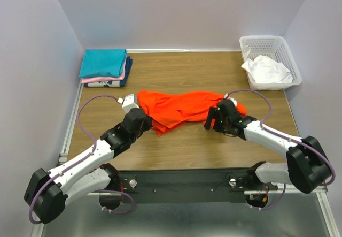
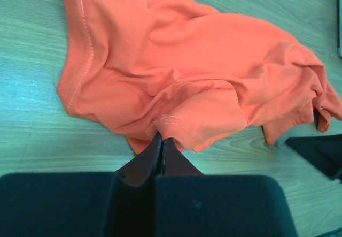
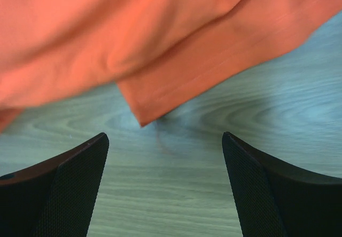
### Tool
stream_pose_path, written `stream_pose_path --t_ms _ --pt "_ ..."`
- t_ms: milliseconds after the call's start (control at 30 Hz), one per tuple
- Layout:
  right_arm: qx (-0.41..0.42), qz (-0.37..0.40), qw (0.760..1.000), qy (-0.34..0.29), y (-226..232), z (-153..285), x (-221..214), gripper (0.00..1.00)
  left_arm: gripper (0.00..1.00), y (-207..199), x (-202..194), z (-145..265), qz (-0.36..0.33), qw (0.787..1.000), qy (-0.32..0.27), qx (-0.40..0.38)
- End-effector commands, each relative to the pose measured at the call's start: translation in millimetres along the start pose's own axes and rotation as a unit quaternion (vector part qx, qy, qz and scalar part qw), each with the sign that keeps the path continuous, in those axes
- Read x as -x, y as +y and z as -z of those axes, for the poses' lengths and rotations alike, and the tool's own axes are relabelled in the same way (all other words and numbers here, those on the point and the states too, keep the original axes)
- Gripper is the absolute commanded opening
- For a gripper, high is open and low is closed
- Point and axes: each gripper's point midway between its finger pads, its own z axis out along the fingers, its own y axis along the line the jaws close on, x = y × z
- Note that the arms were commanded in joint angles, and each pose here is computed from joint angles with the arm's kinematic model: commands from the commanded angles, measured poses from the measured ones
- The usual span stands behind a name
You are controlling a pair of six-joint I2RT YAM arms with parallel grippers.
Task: Fold and stack the t-shirts
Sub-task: Flatten the tshirt out
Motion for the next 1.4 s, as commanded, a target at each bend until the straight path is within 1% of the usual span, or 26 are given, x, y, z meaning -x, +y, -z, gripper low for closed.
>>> stream_pose_path --t_ms 0,100,200,267,300,333,400,433,467,500,533,600,733,900,1067,1200,1233,1300,1367 --pt "-0.025 0.043 0.999 0.016 11 -7 -13 0.89 0.0 10 7 2 0.003 1.0 -0.022 0.022" --pt "-0.058 0.057 0.997 0.015 6 -11 -16 0.86 0.0 9 10 3 0.005 0.999 -0.027 0.023" --pt "-0.102 0.052 0.993 -0.005 -9 -10 -9 0.86 0.0 12 16 5 0.015 0.999 -0.037 0.035" --pt "-0.119 0.038 0.992 -0.029 -15 -5 0 0.86 0.0 20 24 10 0.024 0.997 -0.053 0.058" --pt "-0.121 0.036 0.991 -0.036 -15 -3 3 0.87 0.0 22 31 14 0.035 0.995 -0.065 0.064" --pt "-0.128 0.033 0.99 -0.043 -19 -1 5 0.87 0.0 31 37 18 0.05 0.992 -0.08 0.087" --pt "-0.131 0.021 0.989 -0.063 -22 6 14 0.87 0.0 37 49 29 0.074 0.987 -0.103 0.101" --pt "-0.132 0.018 0.989 -0.066 -24 9 15 0.88 0.0 42 58 33 0.101 0.98 -0.126 0.114" --pt "-0.139 0.006 0.988 -0.069 -32 10 19 0.88 0.0 49 61 40 0.105 0.977 -0.132 0.128" --pt "-0.136 -0.006 0.988 -0.078 -34 15 24 0.88 0.0 51 67 47 0.116 0.974 -0.145 0.126" --pt "-0.148 -0.023 0.986 -0.079 -47 15 26 0.89 0.0 56 72 51 0.124 0.971 -0.157 0.134" --pt "-0.151 -0.047 0.983 -0.088 -57 19 33 0.89 0.0 57 77 59 0.137 0.968 -0.17 0.127" --pt "-0.165 -0.083 0.979 -0.09 -77 20 39 0.89 0.0 66 75 63 0.144 0.965 -0.174 0.132" --pt "-0.18 -0.109 0.974 -0.087 -90 17 44 0.88 0.0 71 73 63 0.143 0.964 -0.173 0.144" --pt "-0.161 -0.117 0.978 -0.065 -85 8 37 0.83 0.0 72 73 61 0.139 0.964 -0.175 0.147" --pt "-0.17 -0.118 0.977 -0.044 -91 -3 23 0.81 0.0 73 72 61 0.138 0.964 -0.174 0.149" --pt "-0.158 -0.121 0.979 -0.044 -86 -6 24 0.77 0.0 73 72 61 0.14 0.963 -0.176 0.147" --pt "-0.149 -0.123 0.98 -0.038 -83 -12 22 0.73 0.0 73 71 60 0.14 0.963 -0.175 0.146" --pt "-0.137 -0.123 0.983 -0.028 -78 -21 20 0.64 0.0 73 72 61 0.141 0.963 -0.176 0.146"
